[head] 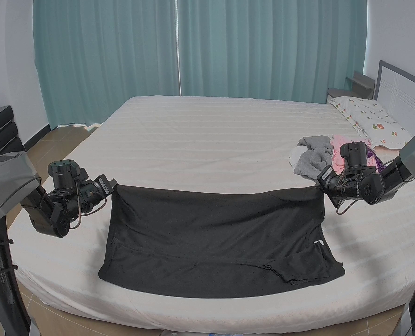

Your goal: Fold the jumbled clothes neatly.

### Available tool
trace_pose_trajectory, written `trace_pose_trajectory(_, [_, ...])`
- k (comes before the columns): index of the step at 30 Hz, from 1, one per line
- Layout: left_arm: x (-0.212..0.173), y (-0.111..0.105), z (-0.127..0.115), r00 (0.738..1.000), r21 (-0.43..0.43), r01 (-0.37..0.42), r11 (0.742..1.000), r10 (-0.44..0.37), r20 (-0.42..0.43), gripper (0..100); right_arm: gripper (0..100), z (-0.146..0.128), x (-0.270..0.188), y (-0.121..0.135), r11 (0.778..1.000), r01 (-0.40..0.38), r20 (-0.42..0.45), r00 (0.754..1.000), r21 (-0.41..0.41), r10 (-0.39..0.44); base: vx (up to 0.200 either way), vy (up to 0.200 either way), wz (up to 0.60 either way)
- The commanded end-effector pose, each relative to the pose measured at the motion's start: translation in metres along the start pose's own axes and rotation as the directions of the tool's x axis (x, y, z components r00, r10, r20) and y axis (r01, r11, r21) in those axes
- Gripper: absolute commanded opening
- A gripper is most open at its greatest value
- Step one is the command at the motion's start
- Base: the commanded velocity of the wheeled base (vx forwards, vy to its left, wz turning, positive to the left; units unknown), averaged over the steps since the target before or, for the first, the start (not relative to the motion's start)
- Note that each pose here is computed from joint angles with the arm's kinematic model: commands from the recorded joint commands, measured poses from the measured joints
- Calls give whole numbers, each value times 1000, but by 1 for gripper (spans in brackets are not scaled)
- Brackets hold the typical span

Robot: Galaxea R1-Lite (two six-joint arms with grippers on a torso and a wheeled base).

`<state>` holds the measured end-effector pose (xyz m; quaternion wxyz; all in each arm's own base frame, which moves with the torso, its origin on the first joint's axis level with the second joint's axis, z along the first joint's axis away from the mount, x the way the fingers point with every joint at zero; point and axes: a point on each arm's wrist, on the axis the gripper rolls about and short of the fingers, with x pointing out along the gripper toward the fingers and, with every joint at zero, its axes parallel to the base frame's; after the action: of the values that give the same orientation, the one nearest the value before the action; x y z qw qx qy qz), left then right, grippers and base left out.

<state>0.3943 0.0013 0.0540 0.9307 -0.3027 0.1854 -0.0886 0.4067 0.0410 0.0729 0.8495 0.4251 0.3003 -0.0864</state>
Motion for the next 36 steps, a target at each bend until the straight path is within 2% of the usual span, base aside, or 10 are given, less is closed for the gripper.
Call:
trace_pose_trajectory(1, [3,7,-8,1000,-7,-20,1000,20,-22,0,0,-1,4,-2,1000,8,-6,1000,1,-8,0,0,0])
trace_pose_trajectory(8, [-9,15,-14,997,-20,-56,998,55,-48,0,0,-8,-16,-12,999,33,-34,999,1,-33,0,0,0])
trace_pose_trajectory(13, [-25,17,-17,995,-27,-79,997,77,-68,0,0,-19,-24,-29,997,80,-76,994,-8,-80,0,0,0])
trace_pose_trajectory(17, [-40,25,-34,985,29,-110,993,113,-133,0,0,-32,-31,-46,993,116,-141,983,-26,-119,0,0,0])
trace_pose_trajectory(22, [-50,30,-52,970,57,-132,990,141,-200,0,0,-42,-31,-58,988,150,-182,971,-35,-154,0,0,0])
trace_pose_trajectory(30, [-55,37,-69,950,73,-154,985,168,-265,0,0,-54,-34,-73,981,177,-242,951,-80,-191,0,0,0])
trace_pose_trajectory(33, [-56,40,-74,943,94,-156,983,176,-282,0,0,-59,-30,-81,973,195,-256,941,-122,-221,0,0,0])
trace_pose_trajectory(36, [-59,43,-80,933,117,-161,980,190,-304,0,0,-63,-29,-85,972,201,-266,937,-125,-228,0,0,0])
